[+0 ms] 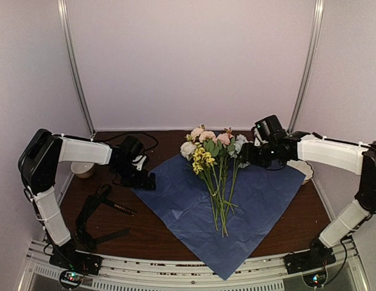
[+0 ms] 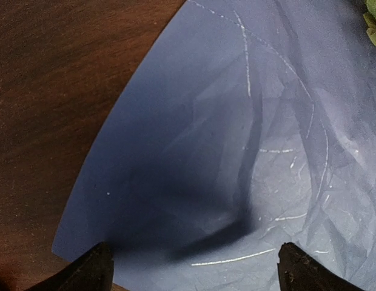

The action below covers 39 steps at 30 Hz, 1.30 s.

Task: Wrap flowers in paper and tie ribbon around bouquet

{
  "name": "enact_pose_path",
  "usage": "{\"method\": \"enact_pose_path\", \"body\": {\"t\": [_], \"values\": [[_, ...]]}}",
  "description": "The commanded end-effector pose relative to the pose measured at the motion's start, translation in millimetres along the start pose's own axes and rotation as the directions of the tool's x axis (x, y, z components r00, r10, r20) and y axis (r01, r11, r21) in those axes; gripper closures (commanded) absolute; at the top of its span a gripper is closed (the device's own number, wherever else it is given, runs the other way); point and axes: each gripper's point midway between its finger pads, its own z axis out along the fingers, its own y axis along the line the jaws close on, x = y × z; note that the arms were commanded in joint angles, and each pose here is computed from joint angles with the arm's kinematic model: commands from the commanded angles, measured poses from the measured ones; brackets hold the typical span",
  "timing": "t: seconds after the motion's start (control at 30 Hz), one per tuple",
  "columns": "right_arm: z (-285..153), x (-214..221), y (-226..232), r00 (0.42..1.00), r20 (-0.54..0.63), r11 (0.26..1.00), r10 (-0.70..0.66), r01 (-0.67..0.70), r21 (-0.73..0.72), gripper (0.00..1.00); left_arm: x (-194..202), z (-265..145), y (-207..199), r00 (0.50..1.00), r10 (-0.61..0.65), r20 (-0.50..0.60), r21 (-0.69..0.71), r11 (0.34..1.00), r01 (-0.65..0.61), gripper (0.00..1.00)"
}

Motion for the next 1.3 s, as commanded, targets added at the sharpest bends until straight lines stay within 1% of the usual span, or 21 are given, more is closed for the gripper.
{"method": "enact_pose_path", "body": {"t": [0.0,0.07,0.1,0.2,0.3,0.4,0.5,0.63,0.7,0.73,0.77,0.8,0.83,0.9,0.97,1.03,1.17,1.27], "values": [[-32,-2,-107,0.983,0.101,0.962,0.151,-0.170,0.213,0.35,30,30,15,0.994,0.016,-0.110,-0.035,0.999,-0.020,0.03],[-40,9,-149,0.961,0.126,0.930,0.247,-0.271,0.248,0.32,31,32,13,0.994,0.021,-0.108,-0.018,1.000,-0.023,0.10],[-44,15,-168,0.945,0.146,0.910,0.292,-0.322,0.262,0.32,30,33,12,0.994,0.023,-0.105,-0.010,1.000,-0.024,0.18],[-54,30,-212,0.893,0.208,0.848,0.399,-0.446,0.287,0.30,28,35,7,0.995,0.028,-0.100,0.017,0.999,-0.027,0.47],[-56,43,-236,0.848,0.253,0.804,0.466,-0.526,0.279,0.25,25,34,1,0.996,0.026,-0.091,0.049,0.999,-0.022,0.75],[-44,57,-243,0.820,0.221,0.788,0.528,-0.570,0.232,0.24,21,33,-2,0.997,0.017,-0.077,0.061,0.998,-0.013,0.99],[-31,65,-244,0.813,0.186,0.786,0.552,-0.582,0.208,0.23,19,31,-1,0.998,0.008,-0.064,0.056,0.998,-0.005,1.00],[-16,63,-235,0.816,0.134,0.802,0.563,-0.578,0.148,0.25,14,25,2,0.999,0.001,-0.035,0.034,0.999,0.000,1.00],[-16,60,-235,0.818,0.136,0.804,0.560,-0.575,0.149,0.25,12,16,7,1.000,-0.007,-0.026,0.016,1.000,0.008,1.00],[-17,59,-236,0.818,0.143,0.805,0.557,-0.574,0.152,0.25,11,10,11,1.000,-0.016,-0.017,0.007,1.000,0.016,0.93],[-19,59,-236,0.819,0.148,0.805,0.555,-0.573,0.154,0.25,9,3,15,1.000,-0.030,0.000,-0.005,1.000,0.030,0.76],[-21,59,-237,0.821,0.150,0.805,0.552,-0.571,0.162,0.25,8,-4,20,0.999,-0.048,0.017,-0.014,0.999,0.048,0.55],[-22,60,-238,0.822,0.153,0.805,0.549,-0.569,0.170,0.25,8,-9,26,0.997,-0.072,0.030,-0.020,0.997,0.073,0.44],[-24,63,-240,0.825,0.155,0.804,0.543,-0.565,0.188,0.24,10,-18,42,0.990,-0.129,0.048,-0.029,0.991,0.131,0.30],[-24,67,-242,0.825,0.153,0.801,0.544,-0.565,0.197,0.24,15,-20,50,0.984,-0.169,0.055,-0.031,0.985,0.171,0.20],[-23,69,-243,0.826,0.151,0.802,0.543,-0.563,0.197,0.24,24,-13,51,0.979,-0.200,0.041,-0.010,0.980,0.200,0.13],[-18,69,-236,0.829,0.129,0.816,0.544,-0.558,0.151,0.25,36,6,52,0.966,-0.260,0.008,0.016,0.966,0.260,0.04],[-18,66,-233,0.842,0.119,0.830,0.527,-0.540,0.141,0.26,28,18,44,0.963,-0.270,0.017,0.078,0.960,0.268,0.03]]}}
